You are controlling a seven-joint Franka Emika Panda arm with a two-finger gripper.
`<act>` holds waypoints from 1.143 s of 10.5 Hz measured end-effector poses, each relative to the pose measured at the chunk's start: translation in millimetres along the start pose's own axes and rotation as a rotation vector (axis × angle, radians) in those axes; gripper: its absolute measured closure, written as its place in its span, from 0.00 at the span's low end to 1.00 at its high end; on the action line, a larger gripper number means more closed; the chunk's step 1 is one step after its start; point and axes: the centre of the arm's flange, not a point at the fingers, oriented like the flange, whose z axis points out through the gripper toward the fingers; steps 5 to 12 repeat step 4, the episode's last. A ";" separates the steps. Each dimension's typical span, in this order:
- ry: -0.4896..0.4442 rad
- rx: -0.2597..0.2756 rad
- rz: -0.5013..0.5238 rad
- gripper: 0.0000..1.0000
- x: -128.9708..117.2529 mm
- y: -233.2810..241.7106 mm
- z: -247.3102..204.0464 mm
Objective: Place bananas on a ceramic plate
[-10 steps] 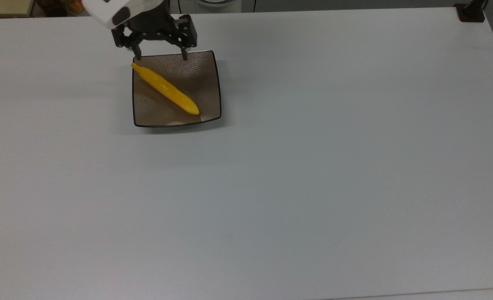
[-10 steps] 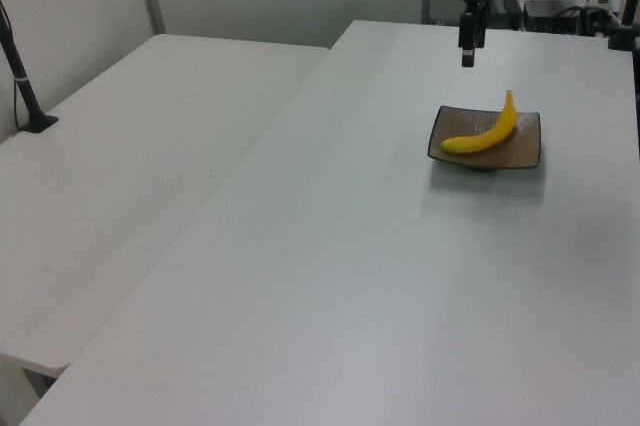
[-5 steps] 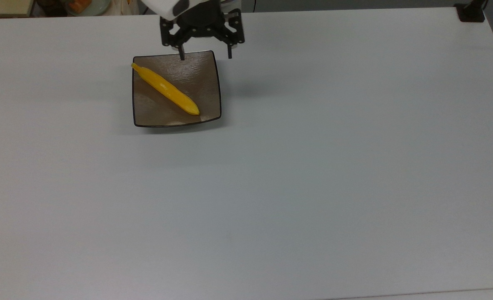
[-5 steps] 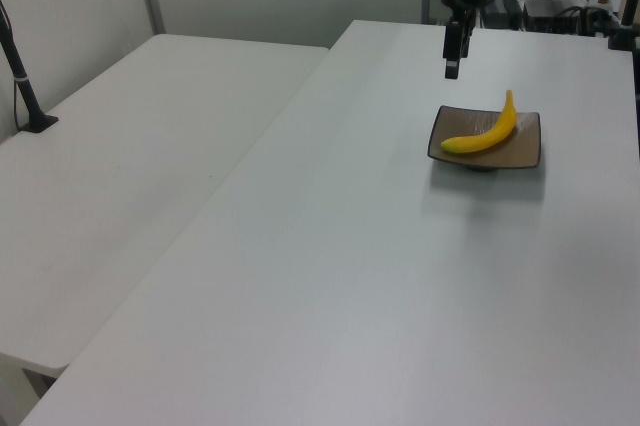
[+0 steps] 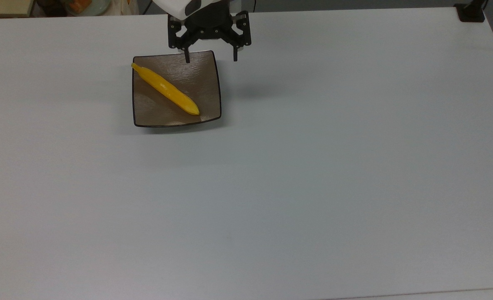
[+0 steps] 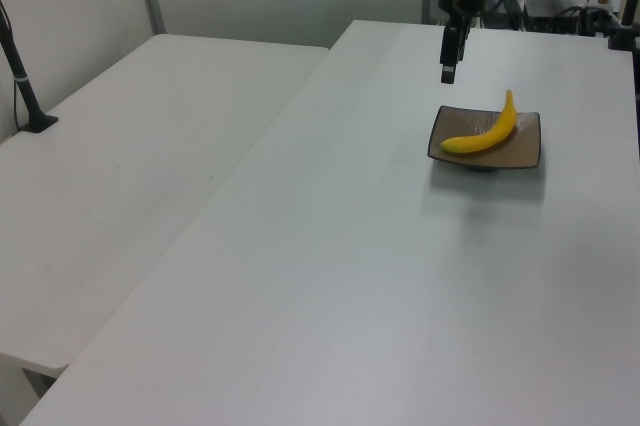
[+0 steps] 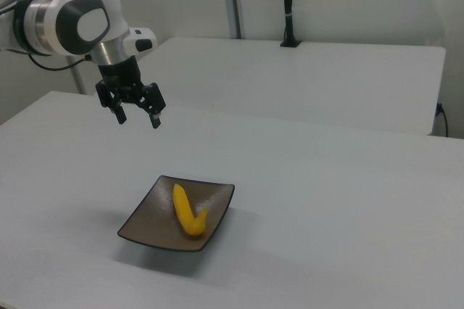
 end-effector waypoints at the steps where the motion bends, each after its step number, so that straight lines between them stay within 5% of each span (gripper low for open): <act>1: 0.004 -0.009 0.003 0.00 0.0 4.0 -0.9; 12: 0.020 -0.018 0.023 0.00 -2.4 16.0 -9.4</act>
